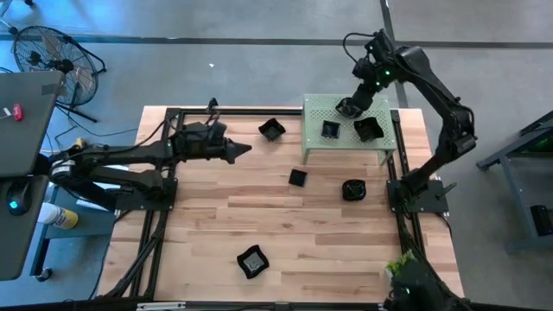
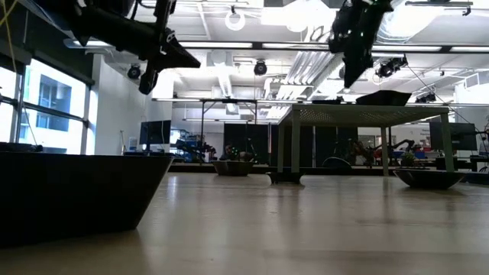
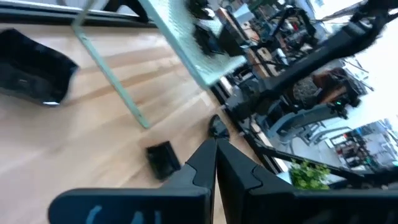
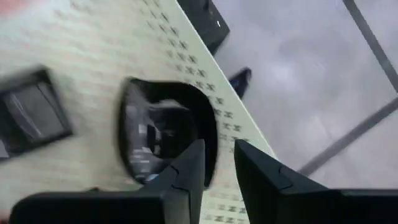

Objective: Pick & Place Mini shaped plates
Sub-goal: Stack the black square plate on top of the black square plate on the shelf

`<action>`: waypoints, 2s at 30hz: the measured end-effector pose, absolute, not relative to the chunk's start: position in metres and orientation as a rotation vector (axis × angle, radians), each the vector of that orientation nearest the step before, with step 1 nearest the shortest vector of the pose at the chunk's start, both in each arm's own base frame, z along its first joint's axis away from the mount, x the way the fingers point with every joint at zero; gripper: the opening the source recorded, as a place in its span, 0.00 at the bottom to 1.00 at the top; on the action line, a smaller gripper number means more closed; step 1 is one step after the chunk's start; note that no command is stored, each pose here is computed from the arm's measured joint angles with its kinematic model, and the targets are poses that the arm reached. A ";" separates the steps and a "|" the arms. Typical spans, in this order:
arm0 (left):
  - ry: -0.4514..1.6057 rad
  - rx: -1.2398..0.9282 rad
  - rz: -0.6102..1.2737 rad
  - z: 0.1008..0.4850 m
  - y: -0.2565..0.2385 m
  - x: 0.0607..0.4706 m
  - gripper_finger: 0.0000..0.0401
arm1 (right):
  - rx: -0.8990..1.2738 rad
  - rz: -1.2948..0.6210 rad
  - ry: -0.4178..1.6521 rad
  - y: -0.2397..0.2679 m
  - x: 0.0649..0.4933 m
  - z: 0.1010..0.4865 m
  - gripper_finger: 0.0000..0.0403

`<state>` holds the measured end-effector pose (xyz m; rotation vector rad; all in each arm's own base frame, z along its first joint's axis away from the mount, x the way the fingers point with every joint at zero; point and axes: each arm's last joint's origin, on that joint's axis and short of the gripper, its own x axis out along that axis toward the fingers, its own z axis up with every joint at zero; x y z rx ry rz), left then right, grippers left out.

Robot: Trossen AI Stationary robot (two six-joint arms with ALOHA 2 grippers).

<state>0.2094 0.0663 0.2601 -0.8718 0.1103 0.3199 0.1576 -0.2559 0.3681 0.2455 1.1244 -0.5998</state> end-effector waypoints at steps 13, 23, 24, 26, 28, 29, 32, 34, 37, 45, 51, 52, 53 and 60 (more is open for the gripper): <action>0.276 -0.764 0.438 0.243 0.103 0.187 0.00 | 0.264 -0.421 0.832 -0.157 0.210 0.414 0.03; 0.302 -0.660 0.438 0.242 0.104 0.186 0.00 | 0.393 -0.352 0.650 -0.063 0.261 0.381 0.01; 0.302 -0.660 0.438 0.242 0.104 0.186 0.00 | 0.429 -0.354 0.623 -0.054 0.263 0.372 0.01; 0.301 -0.659 0.438 0.242 0.104 0.186 0.00 | 0.497 -0.372 0.577 -0.034 0.268 0.354 0.01; 0.303 -0.660 0.428 0.242 0.104 0.186 0.00 | 0.575 -0.433 0.549 -0.016 0.269 0.334 0.00; 0.305 -0.657 0.420 0.242 0.104 0.186 0.00 | 0.620 -0.475 0.542 -0.008 0.269 0.324 0.00; 0.311 -0.649 0.390 0.243 0.103 0.187 0.00 | 0.755 -0.605 0.531 0.010 0.269 0.294 0.02; 0.315 -0.647 0.371 0.243 0.103 0.187 0.00 | 0.849 -0.695 0.516 0.017 0.267 0.274 0.03; 0.322 -0.630 0.365 0.242 0.102 0.187 0.00 | 0.979 -0.777 0.519 0.022 0.267 0.241 0.07; 0.324 -0.630 0.365 0.242 0.102 0.187 0.00 | 1.123 -0.790 0.467 0.013 0.280 0.178 0.28; 0.347 -0.640 0.367 0.240 0.102 0.186 0.00 | 1.105 -0.888 0.529 -0.001 0.289 0.149 0.33; 0.350 -0.641 0.368 0.240 0.102 0.186 0.00 | 1.106 -0.894 0.539 -0.002 0.290 0.144 0.33; 0.353 -0.642 0.369 0.239 0.102 0.186 0.00 | 1.108 -0.898 0.542 -0.003 0.293 0.140 0.33; 0.366 -0.648 0.372 0.238 0.101 0.185 0.00 | 1.098 -0.914 0.570 -0.002 0.299 0.119 0.25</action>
